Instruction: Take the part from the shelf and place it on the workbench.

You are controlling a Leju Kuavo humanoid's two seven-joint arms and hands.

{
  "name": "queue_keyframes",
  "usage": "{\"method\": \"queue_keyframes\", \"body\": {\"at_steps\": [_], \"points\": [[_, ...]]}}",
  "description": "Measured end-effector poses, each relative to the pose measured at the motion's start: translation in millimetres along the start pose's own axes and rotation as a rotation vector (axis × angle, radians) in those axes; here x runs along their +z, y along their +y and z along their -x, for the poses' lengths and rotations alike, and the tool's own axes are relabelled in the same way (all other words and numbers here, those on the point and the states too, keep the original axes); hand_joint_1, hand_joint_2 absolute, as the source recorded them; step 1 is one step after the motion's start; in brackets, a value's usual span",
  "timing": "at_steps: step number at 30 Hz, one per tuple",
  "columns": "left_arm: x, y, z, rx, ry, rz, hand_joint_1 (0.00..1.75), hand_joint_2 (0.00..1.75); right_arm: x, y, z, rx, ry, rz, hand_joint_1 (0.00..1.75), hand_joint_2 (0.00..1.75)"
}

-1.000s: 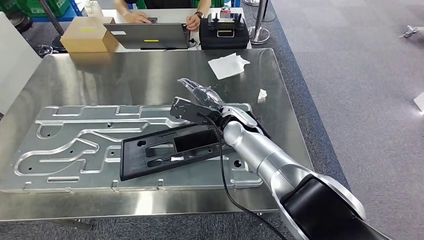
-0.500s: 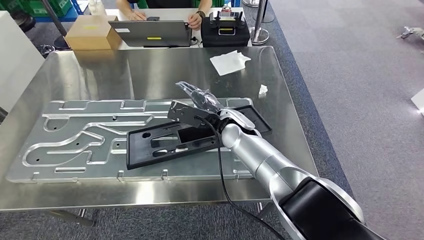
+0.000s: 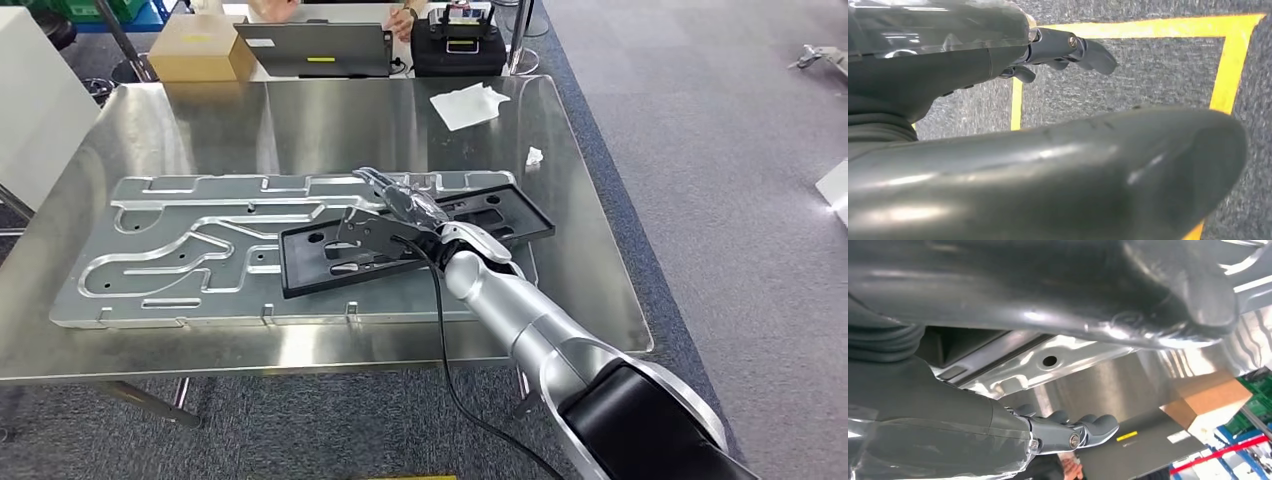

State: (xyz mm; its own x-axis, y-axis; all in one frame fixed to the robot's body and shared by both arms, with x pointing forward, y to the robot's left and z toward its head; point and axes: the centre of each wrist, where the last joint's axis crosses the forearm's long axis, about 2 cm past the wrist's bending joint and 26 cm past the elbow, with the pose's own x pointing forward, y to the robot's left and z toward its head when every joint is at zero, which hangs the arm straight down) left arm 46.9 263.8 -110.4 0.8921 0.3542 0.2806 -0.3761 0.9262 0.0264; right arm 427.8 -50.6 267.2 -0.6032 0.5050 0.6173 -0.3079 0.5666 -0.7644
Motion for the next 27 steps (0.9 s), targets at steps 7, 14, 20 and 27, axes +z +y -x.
{"method": "queue_keyframes", "body": {"at_steps": [7,14,20,27], "points": [[0,2,0,0.001,0.003,-0.003,0.00,0.00,1,4,-1,-0.010,0.001,-0.006,0.00,0.00],[-1,3,-3,0.000,0.004,-0.004,0.00,0.00,5,11,3,-0.014,0.008,-0.009,0.00,0.00],[-1,3,-3,0.003,0.009,-0.004,0.00,0.00,9,16,8,-0.011,0.010,0.001,0.00,0.00],[-1,2,-1,0.005,0.012,-0.006,0.00,0.00,17,25,15,-0.047,0.013,0.005,0.00,0.00]]}}
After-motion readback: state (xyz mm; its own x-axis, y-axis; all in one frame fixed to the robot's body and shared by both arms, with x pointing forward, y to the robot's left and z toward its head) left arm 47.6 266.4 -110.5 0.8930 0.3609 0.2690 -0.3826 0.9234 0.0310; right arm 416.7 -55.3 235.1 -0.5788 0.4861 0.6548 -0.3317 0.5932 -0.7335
